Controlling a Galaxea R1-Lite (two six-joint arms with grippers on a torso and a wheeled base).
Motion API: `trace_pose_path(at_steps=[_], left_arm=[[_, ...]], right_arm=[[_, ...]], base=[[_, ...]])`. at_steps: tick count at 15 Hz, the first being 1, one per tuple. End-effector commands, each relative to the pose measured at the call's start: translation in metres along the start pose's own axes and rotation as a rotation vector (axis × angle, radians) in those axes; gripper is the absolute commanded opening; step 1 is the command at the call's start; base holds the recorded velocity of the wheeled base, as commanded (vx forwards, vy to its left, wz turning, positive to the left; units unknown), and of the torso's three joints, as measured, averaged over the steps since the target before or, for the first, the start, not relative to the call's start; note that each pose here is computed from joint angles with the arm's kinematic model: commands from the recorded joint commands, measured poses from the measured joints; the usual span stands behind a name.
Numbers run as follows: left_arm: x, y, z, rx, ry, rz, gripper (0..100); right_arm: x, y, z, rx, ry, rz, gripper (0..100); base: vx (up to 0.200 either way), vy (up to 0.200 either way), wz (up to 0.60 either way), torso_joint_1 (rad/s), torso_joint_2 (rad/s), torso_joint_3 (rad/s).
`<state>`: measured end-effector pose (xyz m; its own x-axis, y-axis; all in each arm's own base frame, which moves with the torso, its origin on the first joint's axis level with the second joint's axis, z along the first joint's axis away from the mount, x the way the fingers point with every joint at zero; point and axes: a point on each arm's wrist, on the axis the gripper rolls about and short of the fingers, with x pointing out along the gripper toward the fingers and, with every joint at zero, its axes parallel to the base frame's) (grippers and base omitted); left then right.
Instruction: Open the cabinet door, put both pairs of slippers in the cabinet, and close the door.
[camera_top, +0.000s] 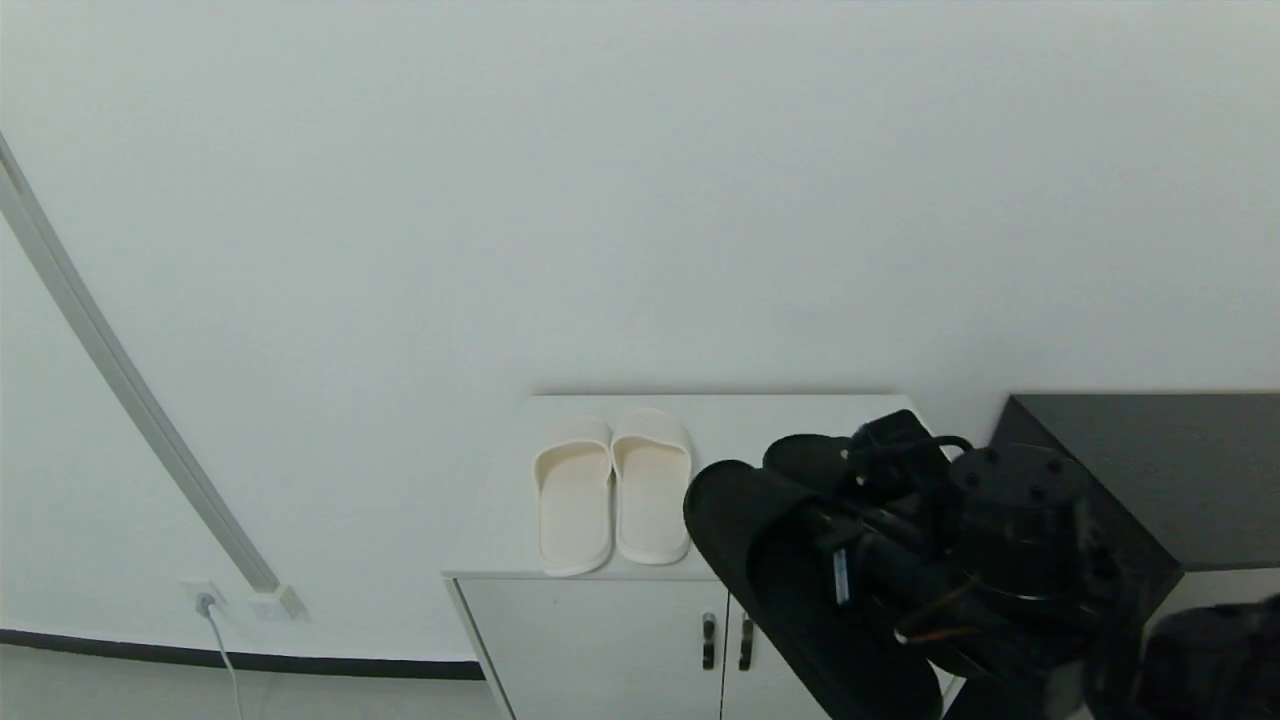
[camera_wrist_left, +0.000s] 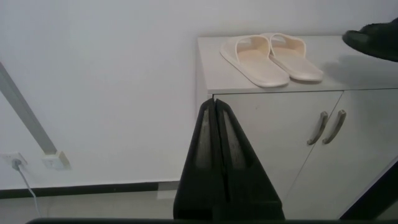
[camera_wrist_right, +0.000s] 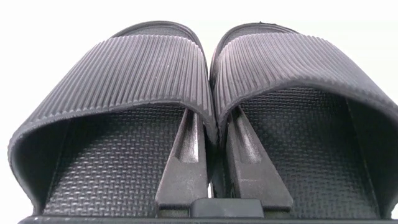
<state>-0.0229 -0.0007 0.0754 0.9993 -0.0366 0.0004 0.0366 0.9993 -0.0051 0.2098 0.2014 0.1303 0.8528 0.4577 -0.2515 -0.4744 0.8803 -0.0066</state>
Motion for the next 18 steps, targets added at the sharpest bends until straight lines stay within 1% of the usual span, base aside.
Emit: trace_pose_path(at_steps=[1,3,5,14,18], left_arm=[[0.000,0.000,0.000,-0.001,0.000,0.000,0],[0.000,0.000,0.000,-0.001,0.000,0.000,0],[0.000,0.000,0.000,-0.001,0.000,0.000,0],[0.000,0.000,0.000,-0.003,0.000,0.000,0],[0.000,0.000,0.000,-0.003,0.000,0.001,0]], right_arm=[[-0.052,0.003,0.012,0.001,-0.059,0.180,0],[-0.056,0.004,0.006,-0.009,-0.016,0.203,0],[-0.057,0.004,0.001,-0.003,0.005,0.230,0],[-0.060,0.002,-0.005,-0.008,0.023,0.229,0],[-0.060,0.002,-0.008,-0.012,0.033,0.227,0]], base=[[0.000,0.000,0.00,0.000,0.00,0.000],[0.000,0.000,0.00,0.000,0.00,0.000],[0.000,0.000,0.00,0.000,0.00,0.000],[-0.200,0.000,0.00,0.002,0.00,0.003],[0.000,0.000,0.00,0.000,0.00,0.000]])
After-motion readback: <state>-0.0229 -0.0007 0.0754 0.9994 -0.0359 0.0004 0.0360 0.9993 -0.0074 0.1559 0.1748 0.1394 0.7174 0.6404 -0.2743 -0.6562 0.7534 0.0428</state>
